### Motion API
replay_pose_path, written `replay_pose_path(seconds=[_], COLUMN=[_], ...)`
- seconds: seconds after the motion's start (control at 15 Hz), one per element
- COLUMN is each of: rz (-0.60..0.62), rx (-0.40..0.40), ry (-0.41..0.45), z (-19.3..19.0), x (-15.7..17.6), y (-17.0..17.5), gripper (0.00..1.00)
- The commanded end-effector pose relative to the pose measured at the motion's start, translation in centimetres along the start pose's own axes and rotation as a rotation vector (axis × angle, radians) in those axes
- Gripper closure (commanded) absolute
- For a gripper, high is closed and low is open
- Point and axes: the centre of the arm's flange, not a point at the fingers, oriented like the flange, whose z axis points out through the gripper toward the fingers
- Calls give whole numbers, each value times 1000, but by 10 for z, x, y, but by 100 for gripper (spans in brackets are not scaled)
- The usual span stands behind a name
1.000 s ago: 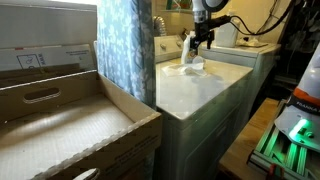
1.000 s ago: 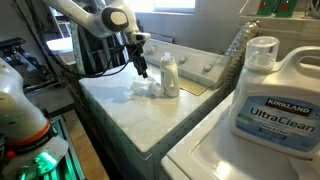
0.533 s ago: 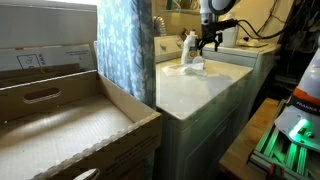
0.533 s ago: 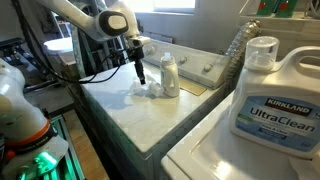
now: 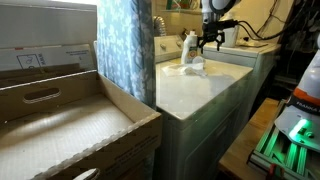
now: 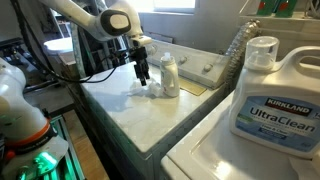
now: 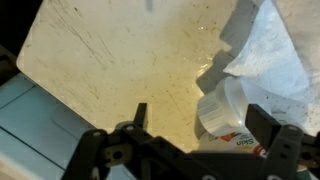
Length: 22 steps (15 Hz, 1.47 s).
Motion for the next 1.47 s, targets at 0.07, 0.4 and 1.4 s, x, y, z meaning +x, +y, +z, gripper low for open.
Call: replay_pose_path(seconds=[0.07, 0.4, 1.4], rz=[206, 346, 528], rx=[59, 185, 240], ry=[29, -4, -82], z=[16, 36, 62], x=[15, 26, 29], y=[13, 5, 11], gripper=[0, 0, 0])
